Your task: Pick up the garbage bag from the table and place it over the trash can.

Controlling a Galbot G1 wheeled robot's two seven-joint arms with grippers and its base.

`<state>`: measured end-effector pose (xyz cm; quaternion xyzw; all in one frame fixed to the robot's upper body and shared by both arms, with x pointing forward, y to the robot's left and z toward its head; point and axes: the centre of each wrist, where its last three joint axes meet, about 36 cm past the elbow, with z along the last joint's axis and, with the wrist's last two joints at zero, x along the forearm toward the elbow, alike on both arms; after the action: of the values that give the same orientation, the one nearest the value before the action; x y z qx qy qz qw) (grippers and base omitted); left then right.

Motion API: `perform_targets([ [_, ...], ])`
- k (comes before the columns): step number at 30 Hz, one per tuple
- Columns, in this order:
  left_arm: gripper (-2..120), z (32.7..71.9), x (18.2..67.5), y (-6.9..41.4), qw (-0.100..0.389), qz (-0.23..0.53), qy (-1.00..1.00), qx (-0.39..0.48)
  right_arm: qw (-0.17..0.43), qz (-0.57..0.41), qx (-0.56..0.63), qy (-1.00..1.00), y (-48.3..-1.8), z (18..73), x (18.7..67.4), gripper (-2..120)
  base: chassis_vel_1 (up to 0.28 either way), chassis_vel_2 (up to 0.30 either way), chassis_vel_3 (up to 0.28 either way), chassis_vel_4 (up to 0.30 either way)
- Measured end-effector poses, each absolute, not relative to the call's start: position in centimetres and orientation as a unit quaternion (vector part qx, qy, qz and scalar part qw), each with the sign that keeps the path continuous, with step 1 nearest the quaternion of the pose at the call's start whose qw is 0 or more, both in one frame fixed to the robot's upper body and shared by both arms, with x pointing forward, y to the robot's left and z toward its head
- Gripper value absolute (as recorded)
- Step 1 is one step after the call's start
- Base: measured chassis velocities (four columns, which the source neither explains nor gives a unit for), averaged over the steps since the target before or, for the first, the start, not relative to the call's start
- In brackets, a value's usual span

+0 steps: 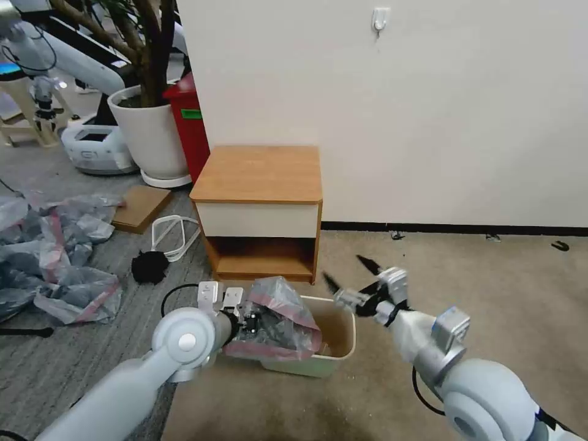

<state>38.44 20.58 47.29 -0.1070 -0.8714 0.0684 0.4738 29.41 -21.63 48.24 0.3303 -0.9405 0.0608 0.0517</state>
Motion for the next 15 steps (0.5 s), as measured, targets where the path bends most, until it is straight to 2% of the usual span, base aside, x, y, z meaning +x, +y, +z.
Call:
perform_targets([
  [7,4,48.0,38.1,20.5,0.465,0.064,-0.876,-0.113,0.081,0.145,0.382,-0.909,-20.3,46.6,29.7,82,0.0,0.0,0.0,0.0],
  [15,4,48.4,38.2,20.2,0.459,0.066,-0.878,-0.118,0.111,0.173,0.387,-0.899,-20.2,45.2,29.9,73,0.0,0.0,0.0,0.0],
])
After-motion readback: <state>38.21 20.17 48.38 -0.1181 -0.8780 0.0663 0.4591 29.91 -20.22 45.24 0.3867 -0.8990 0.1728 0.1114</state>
